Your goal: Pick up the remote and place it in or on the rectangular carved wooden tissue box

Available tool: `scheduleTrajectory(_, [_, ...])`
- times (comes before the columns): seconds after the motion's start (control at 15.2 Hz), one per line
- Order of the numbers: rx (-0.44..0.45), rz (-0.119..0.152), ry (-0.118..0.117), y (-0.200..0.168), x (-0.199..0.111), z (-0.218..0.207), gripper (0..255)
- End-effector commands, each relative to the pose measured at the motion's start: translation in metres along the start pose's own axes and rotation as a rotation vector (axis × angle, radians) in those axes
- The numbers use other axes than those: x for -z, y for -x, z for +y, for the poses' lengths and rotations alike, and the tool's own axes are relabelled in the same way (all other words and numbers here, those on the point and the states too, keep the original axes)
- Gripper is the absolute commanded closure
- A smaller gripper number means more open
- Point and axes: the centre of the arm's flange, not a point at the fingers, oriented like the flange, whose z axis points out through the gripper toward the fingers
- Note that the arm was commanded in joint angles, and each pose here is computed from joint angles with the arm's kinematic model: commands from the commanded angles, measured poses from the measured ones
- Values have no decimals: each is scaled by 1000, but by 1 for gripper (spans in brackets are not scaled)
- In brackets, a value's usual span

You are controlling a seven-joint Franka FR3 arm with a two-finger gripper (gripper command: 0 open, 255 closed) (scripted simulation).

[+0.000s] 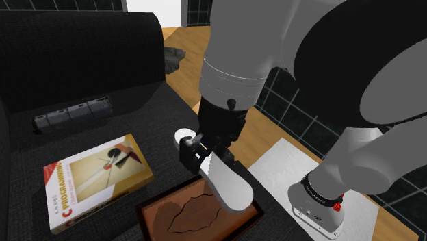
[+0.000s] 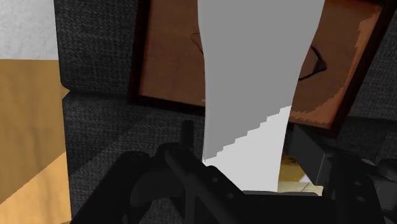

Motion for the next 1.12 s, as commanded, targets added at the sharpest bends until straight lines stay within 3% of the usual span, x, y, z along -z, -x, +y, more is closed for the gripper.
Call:
scheduleTrajectory(0.0, [-2,0,0,21,-2,-18,255])
scheduleTrajectory(0.2, [-2,0,0,46,-3,-39,255])
scheduleTrajectory(1.06, [-2,0,0,45,-72,-34,255])
